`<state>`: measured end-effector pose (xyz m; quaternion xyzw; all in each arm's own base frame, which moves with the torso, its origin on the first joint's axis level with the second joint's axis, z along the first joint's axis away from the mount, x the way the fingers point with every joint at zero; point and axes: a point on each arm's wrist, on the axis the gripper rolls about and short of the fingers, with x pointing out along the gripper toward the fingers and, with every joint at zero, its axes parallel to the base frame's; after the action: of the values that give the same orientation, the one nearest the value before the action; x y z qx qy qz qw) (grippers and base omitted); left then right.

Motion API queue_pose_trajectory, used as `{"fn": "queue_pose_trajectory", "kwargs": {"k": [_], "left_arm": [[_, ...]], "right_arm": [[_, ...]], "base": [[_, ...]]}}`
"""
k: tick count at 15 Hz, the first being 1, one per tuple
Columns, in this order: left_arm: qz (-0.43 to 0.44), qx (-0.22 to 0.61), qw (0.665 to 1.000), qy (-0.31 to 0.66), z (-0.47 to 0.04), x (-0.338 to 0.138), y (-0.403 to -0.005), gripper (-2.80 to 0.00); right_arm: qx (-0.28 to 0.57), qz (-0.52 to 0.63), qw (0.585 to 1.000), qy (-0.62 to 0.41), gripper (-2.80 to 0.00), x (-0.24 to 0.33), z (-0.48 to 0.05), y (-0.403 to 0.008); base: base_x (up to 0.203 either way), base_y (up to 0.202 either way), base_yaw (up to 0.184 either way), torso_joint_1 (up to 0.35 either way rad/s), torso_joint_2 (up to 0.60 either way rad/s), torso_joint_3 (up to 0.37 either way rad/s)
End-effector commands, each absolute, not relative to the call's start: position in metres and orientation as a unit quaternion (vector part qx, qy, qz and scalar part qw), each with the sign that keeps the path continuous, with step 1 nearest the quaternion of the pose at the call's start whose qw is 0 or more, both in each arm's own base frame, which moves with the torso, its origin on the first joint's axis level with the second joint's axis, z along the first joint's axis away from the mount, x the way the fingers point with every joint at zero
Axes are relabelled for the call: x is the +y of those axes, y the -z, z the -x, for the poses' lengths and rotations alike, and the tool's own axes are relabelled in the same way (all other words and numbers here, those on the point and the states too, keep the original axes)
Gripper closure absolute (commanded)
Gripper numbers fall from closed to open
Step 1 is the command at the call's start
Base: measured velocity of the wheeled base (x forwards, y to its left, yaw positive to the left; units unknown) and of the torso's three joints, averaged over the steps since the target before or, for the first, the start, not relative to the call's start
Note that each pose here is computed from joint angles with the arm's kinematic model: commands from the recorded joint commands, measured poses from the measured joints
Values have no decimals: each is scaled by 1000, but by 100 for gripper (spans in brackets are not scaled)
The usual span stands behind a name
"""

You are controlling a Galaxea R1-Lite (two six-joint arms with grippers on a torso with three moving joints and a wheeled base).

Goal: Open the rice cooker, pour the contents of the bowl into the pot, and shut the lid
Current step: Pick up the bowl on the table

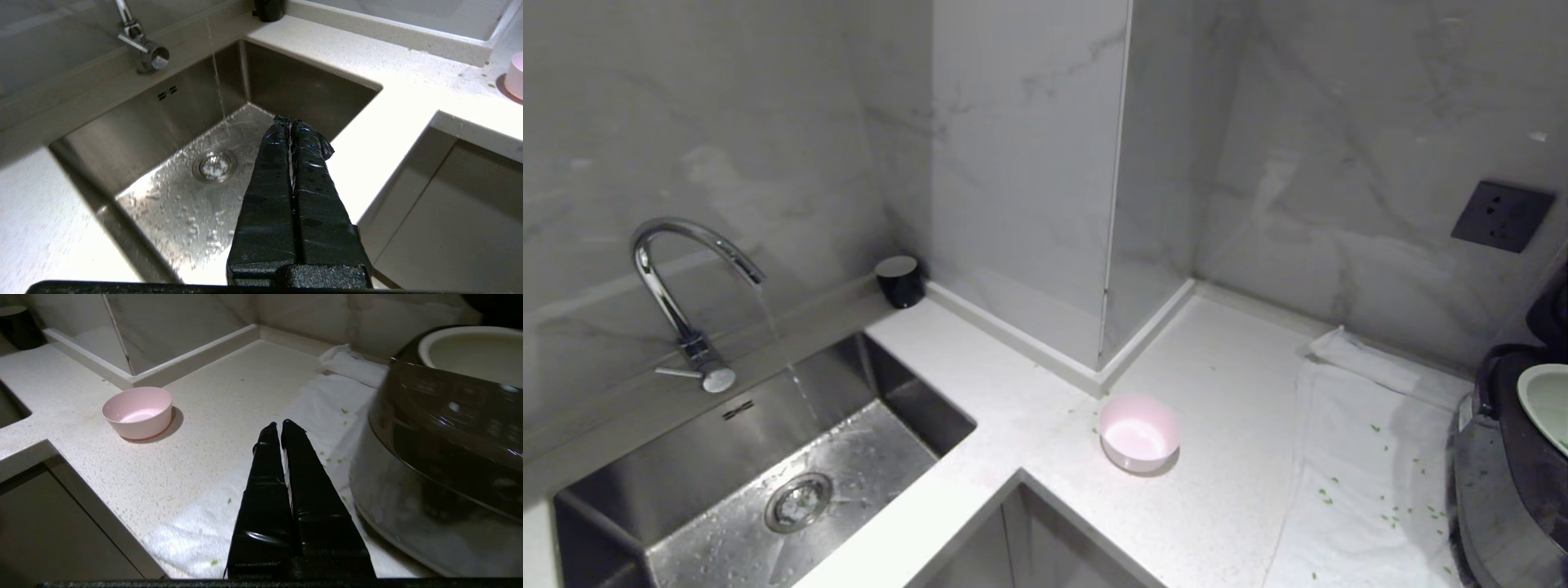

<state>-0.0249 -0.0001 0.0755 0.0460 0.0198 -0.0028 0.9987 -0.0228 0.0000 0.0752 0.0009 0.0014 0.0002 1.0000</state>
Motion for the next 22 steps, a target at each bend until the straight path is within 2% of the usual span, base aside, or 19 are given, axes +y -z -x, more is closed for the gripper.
{"fn": "queue_pose_trajectory", "kwargs": {"k": [1, 11, 22], "left_arm": [[-45, 20, 999, 2, 25, 0, -76, 0], [-41, 20, 999, 2, 25, 0, -76, 0], [-30, 20, 999, 1, 25, 0, -76, 0]], "right_arm": [[2, -1, 1000, 0, 0, 0, 23, -75], [2, 0, 1000, 0, 0, 0, 23, -75], [2, 0, 1000, -1, 0, 0, 23, -75]], "base": [[-186, 0, -2, 3, 3, 0], [-12, 0, -6, -1, -1, 1], [2, 7, -166, 4, 5, 1]]}}
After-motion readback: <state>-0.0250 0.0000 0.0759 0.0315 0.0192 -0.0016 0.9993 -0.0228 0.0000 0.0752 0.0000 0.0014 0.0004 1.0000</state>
